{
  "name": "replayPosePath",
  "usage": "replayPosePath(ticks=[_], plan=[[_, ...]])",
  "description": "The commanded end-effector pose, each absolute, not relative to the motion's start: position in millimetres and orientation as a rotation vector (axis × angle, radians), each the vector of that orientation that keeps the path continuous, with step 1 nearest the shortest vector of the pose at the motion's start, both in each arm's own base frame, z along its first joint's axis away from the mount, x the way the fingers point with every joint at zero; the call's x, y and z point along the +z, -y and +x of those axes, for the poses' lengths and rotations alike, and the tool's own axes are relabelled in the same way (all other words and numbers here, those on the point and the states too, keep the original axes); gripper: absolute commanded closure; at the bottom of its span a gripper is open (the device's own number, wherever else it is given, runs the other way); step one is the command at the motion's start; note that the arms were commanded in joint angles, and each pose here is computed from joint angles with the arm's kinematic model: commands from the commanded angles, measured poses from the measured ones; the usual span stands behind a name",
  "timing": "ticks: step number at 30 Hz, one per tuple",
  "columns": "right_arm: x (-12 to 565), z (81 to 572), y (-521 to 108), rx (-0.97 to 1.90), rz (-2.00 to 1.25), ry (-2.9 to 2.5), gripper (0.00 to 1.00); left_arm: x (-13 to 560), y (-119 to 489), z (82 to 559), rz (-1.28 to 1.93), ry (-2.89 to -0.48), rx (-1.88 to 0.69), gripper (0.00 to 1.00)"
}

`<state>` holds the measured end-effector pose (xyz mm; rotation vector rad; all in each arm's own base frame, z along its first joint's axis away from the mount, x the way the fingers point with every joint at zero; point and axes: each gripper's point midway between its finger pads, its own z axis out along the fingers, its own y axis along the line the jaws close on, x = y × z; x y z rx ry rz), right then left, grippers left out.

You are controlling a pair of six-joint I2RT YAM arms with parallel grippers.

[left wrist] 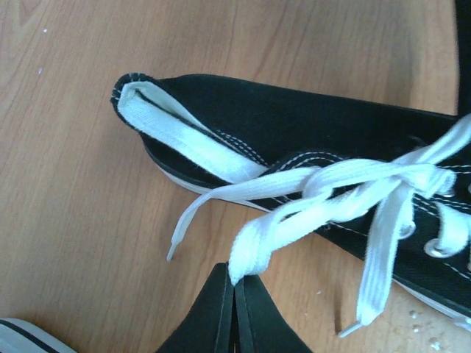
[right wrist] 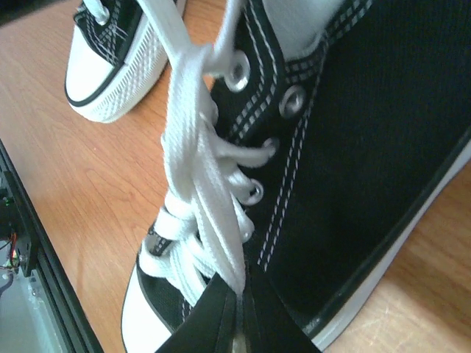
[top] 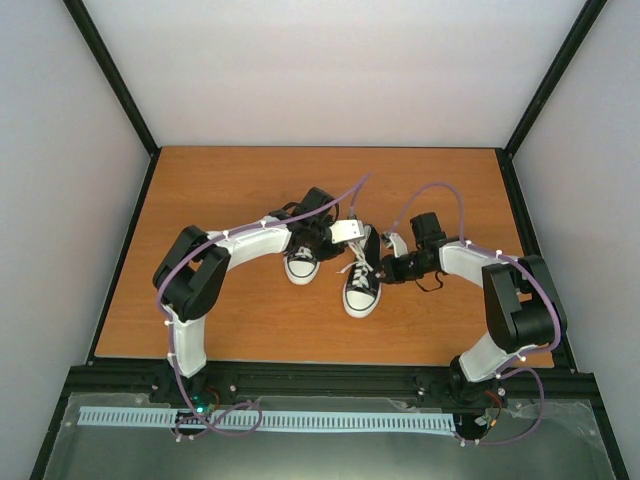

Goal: Tie the shoes
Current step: Tie the shoelace on the shoe.

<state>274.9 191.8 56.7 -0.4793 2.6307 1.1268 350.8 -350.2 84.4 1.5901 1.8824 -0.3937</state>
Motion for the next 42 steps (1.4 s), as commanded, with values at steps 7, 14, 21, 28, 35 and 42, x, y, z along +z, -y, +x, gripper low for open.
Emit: replayPosePath(ticks=[7, 14, 21, 28, 35, 42], plan=[[37.7, 256.0, -182.3, 1.111, -0.398, -2.75, 0.97, 81.7, 346.2, 374.9, 1.511, -1.875, -0.295, 0.99], [35.8, 251.6, -181.0, 1.112, -0.388, -2.768, 0.97, 75.4, 337.3, 377.8, 1.525, -1.886, -0.26, 0.99], [35.1, 247.6, -180.1, 1.116, -0.372, -2.788, 0.97, 81.2, 339.9, 349.2, 1.696, -1.818, -0.353, 0.99], [70.4, 265.2, -188.9, 1.143, -0.452, -2.667, 0.67, 67.0, 333.3, 305.4, 1.847, -1.763, -0.403, 0.99], [104.6, 291.7, -176.3, 0.93, -0.481, -2.651, 0.43, 70.1, 343.1, 304.0, 1.838, -1.72, -0.406, 0.99], [130.7, 366.3, -191.0, 0.77, -0.41, -2.589, 0.57, 73.0, 345.2, 305.1, 1.807, -1.732, -0.418, 0.99]])
